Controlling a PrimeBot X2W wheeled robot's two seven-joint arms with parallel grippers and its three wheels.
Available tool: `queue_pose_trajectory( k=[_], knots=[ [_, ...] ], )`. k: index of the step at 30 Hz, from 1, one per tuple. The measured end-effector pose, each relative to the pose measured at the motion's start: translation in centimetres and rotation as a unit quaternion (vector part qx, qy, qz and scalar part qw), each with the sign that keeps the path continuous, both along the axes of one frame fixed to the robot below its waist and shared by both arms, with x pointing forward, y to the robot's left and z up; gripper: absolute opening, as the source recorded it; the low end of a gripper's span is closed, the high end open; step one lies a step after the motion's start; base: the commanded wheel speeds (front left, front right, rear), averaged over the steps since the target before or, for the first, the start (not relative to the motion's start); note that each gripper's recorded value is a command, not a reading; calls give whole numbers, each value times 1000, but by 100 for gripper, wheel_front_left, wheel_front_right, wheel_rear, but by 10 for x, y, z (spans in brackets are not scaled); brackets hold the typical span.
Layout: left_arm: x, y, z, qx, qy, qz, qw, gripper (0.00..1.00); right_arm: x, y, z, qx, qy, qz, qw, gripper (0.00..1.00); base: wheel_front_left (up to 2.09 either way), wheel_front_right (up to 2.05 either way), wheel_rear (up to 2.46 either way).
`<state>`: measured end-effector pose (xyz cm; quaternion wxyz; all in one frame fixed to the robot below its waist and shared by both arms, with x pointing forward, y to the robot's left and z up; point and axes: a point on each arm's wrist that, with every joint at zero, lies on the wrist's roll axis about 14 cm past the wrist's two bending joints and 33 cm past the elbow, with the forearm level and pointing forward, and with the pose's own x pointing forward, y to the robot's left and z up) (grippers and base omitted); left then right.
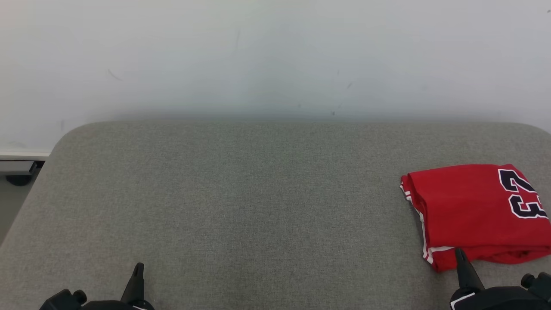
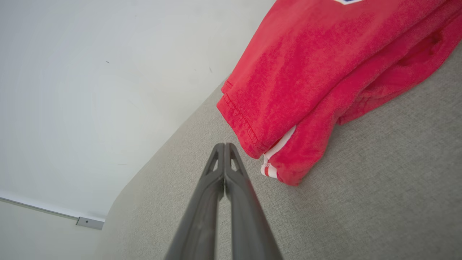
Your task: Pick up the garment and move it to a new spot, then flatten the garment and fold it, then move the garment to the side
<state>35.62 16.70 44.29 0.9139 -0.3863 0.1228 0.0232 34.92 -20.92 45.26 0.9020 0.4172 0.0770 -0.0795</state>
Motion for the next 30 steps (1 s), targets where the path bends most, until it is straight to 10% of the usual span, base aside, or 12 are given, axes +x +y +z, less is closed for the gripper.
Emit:
queue_pose_trajectory(
  k=[30],
  knots=[
    [13, 9, 16, -187, -15, 44, 981, 0, 13, 2, 8, 173, -27, -18, 984, 0, 0, 0, 0]
  ],
)
